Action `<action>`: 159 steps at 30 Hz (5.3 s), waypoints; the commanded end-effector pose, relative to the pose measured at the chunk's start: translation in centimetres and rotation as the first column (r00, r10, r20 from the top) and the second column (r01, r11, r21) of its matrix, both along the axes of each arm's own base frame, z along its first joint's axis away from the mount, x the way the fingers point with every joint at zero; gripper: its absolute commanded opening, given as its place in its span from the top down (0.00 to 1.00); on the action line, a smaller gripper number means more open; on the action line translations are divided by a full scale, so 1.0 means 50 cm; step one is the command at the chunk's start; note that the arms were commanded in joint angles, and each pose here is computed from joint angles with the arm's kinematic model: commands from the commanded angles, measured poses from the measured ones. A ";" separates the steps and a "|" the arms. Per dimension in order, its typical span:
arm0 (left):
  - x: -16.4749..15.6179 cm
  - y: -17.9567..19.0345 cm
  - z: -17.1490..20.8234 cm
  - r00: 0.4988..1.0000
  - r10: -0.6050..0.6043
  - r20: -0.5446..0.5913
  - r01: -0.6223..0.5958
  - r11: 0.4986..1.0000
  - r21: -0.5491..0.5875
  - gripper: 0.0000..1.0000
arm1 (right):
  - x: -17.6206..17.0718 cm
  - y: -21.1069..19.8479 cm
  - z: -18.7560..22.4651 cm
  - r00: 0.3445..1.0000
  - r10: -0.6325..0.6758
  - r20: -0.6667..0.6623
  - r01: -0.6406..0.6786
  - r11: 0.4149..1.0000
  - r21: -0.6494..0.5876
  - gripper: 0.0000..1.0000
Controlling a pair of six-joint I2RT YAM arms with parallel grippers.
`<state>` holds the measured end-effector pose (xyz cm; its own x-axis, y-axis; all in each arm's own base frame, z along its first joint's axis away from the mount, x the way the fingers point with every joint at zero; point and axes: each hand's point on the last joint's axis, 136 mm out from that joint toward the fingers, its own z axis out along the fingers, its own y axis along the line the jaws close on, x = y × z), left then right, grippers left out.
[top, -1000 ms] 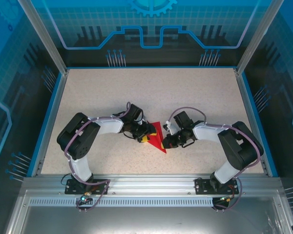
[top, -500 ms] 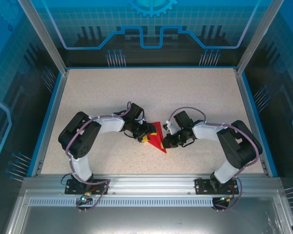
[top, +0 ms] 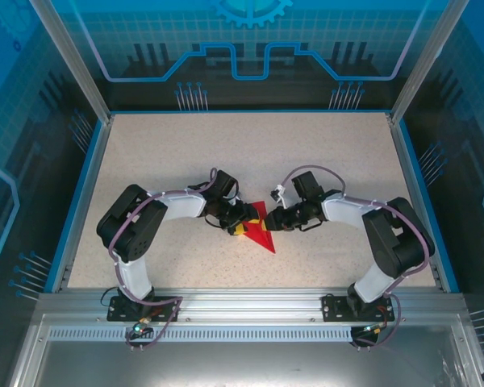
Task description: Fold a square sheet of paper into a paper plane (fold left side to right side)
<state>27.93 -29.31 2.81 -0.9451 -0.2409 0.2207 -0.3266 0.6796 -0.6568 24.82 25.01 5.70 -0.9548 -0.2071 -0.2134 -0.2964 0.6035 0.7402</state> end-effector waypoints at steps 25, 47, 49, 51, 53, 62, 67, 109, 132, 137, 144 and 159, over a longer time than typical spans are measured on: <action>-0.020 0.014 -0.050 1.000 -0.016 -0.019 0.017 0.997 0.075 0.45 | 0.035 -0.031 -0.055 0.998 -0.055 -0.030 0.050 0.989 -0.142 1.00; -0.021 0.014 -0.057 0.999 -0.017 -0.027 0.019 0.997 0.077 0.45 | 0.034 -0.010 0.019 0.998 -0.045 0.049 0.045 0.999 0.009 0.79; -0.020 0.013 -0.057 1.000 -0.016 -0.027 0.018 0.997 0.076 0.45 | 0.031 -0.008 0.021 0.998 -0.038 0.047 0.037 0.999 0.018 0.76; -0.020 0.013 -0.057 1.000 -0.015 -0.026 0.017 0.997 0.077 0.45 | 0.026 -0.005 0.016 0.999 -0.029 0.036 0.029 0.999 0.020 0.75; -0.021 0.013 -0.057 1.000 -0.017 -0.026 0.019 0.997 0.077 0.45 | 0.023 -0.002 0.009 1.000 -0.023 0.021 0.022 1.000 0.016 0.75; -0.021 0.013 -0.057 1.000 -0.017 -0.025 0.019 0.997 0.077 0.45 | 0.016 0.009 -0.019 1.000 -0.001 -0.011 0.001 1.000 -0.014 0.78; -0.021 0.014 -0.056 1.000 -0.017 -0.026 0.019 0.997 0.078 0.45 | 0.016 0.009 -0.021 1.000 0.001 -0.012 -0.001 1.000 -0.019 0.91; -0.023 0.016 -0.061 0.999 -0.020 -0.030 0.022 0.996 0.084 0.46 | 0.016 0.019 -0.028 1.000 0.016 0.003 -0.016 0.999 -0.051 0.93; -0.025 0.017 -0.062 0.999 -0.020 -0.034 0.023 0.996 0.085 0.45 | 0.045 -0.023 -0.073 0.998 -0.049 -0.029 0.043 0.983 -0.180 0.94; -0.024 0.017 -0.063 0.999 -0.020 -0.034 0.023 0.996 0.086 0.45 | 0.047 -0.025 -0.078 0.998 -0.048 -0.035 0.041 0.980 -0.195 0.94; -0.024 0.017 -0.063 0.999 -0.020 -0.037 0.023 0.996 0.086 0.45 | 0.049 -0.032 -0.085 0.998 -0.059 -0.038 0.050 0.976 -0.212 0.94; -0.023 0.016 -0.062 0.999 -0.023 -0.038 0.026 0.996 0.085 0.45 | 0.050 -0.039 -0.094 0.996 -0.070 -0.049 0.057 0.970 -0.236 0.94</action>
<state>27.95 -29.27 2.74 -0.9456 -0.2409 0.2185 -0.3251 0.6819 -0.6552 26.89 23.53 1.42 -0.9741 -0.1882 -0.1250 -0.2252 0.7645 0.6040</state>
